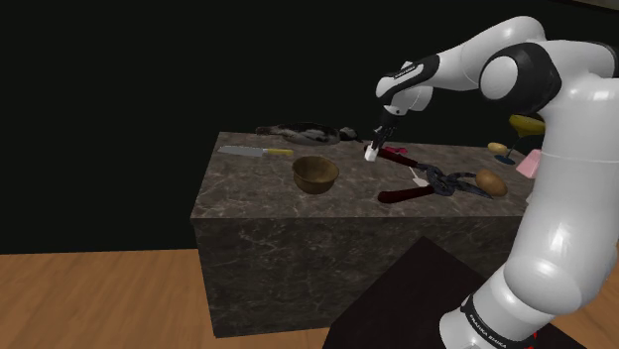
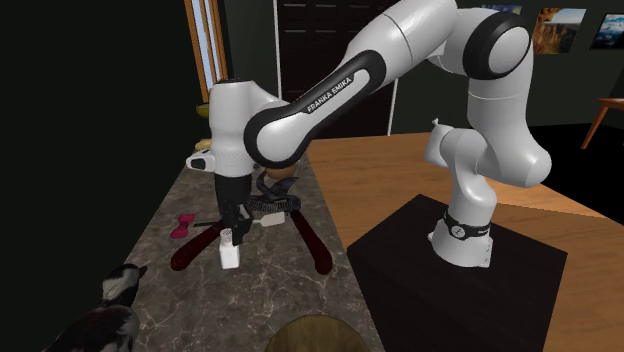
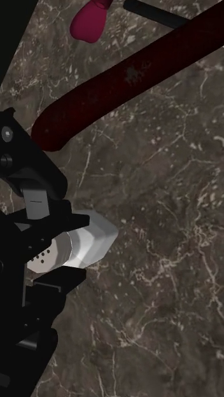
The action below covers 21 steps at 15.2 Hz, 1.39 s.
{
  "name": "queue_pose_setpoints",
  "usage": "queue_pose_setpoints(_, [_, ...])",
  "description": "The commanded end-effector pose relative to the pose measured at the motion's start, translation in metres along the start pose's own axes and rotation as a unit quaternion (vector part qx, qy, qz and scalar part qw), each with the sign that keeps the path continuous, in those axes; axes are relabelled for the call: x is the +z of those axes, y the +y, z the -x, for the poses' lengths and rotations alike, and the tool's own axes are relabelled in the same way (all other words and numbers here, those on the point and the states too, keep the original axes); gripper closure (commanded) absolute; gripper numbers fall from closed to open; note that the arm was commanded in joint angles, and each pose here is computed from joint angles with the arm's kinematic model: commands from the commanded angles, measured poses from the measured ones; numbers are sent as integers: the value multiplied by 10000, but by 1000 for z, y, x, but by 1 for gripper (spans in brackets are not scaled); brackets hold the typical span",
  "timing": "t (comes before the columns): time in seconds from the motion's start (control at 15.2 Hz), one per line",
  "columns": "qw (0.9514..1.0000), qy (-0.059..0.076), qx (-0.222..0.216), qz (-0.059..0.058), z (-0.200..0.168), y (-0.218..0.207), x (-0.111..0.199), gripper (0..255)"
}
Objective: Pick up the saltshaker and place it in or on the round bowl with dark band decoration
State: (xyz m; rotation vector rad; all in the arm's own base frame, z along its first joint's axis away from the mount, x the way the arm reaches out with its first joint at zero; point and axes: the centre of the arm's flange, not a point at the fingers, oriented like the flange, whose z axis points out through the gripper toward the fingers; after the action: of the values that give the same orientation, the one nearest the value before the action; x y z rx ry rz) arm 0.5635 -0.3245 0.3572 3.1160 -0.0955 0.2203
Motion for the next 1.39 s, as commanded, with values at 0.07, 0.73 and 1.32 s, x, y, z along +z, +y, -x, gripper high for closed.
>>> queue_pose_setpoints(0.07, [10000,-1,0,0,-2,-1,-15,255])
queue_pose_setpoints(0.73, [10000,-1,0,0,-9,0,-67,255])
queue_pose_setpoints(1.32, [10000,-1,0,0,-16,1,-114,255])
